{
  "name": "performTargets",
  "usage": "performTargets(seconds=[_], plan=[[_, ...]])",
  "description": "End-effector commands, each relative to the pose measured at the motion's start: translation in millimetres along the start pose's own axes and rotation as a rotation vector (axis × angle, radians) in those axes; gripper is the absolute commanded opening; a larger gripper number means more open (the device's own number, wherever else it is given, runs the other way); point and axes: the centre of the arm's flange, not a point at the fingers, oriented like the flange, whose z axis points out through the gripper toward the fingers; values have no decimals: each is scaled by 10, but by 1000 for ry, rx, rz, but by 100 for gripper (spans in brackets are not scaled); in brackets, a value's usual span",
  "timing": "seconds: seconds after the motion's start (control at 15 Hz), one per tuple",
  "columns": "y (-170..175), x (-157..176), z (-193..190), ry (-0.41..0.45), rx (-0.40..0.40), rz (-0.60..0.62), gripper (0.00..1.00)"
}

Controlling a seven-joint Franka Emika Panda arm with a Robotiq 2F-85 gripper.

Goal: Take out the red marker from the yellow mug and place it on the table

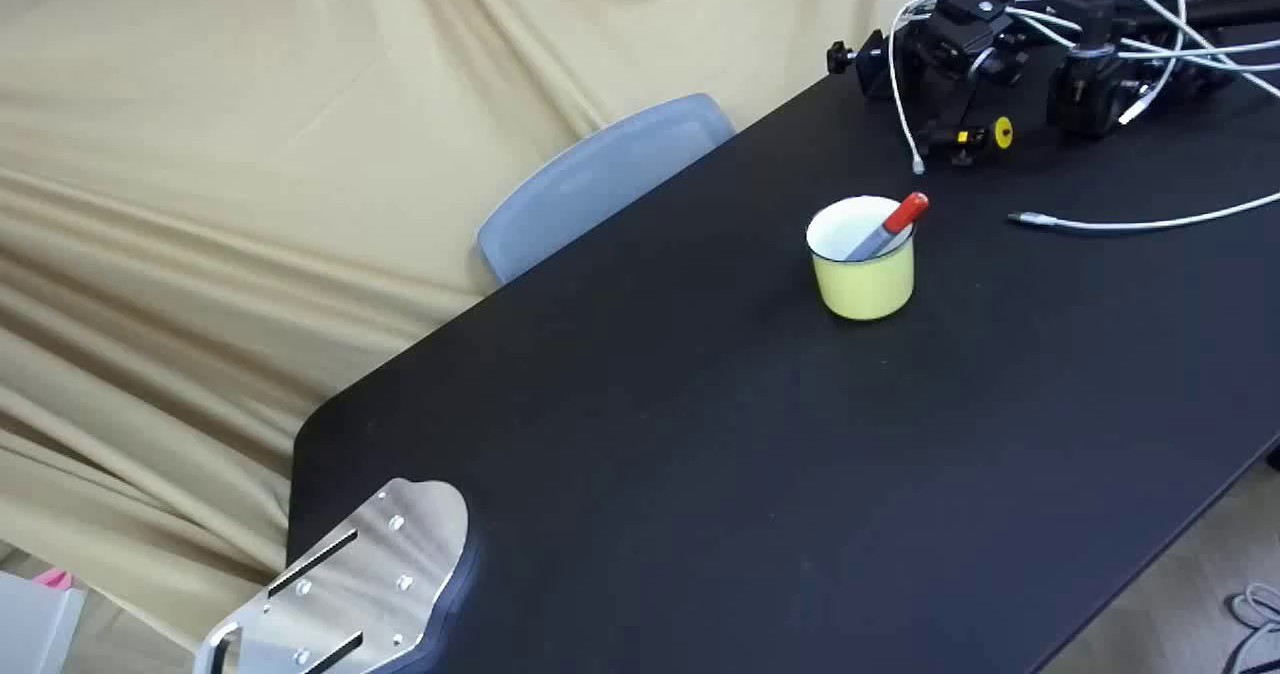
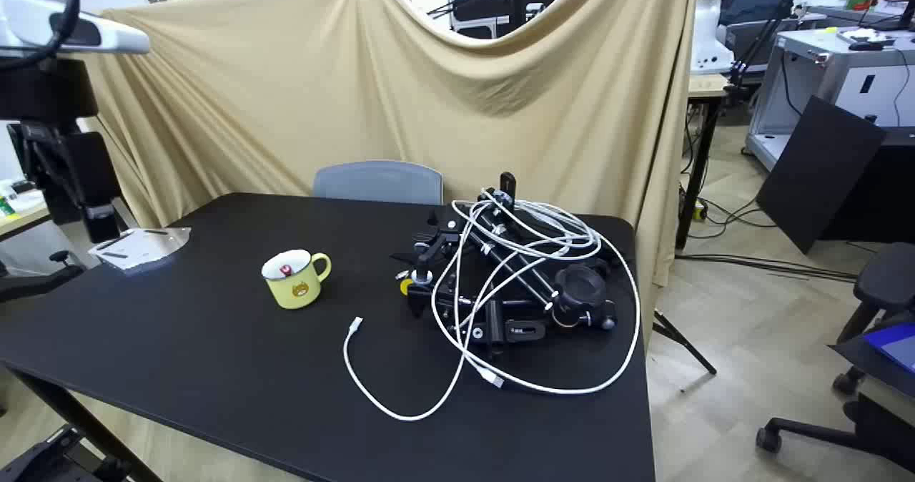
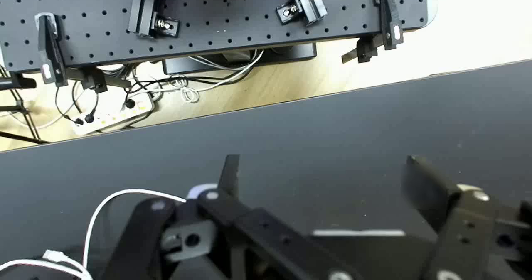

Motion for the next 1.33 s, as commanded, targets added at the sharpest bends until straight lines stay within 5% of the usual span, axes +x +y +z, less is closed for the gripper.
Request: performTargets(seconds=[0.0, 0.67, 0.93, 1.27], plan=[[0, 0, -1, 0, 0, 0, 100], [0, 0, -1, 1, 0, 0, 100], [-63, 256, 92, 161, -127, 47, 100], [-296, 734, 372, 323, -107, -27, 100]])
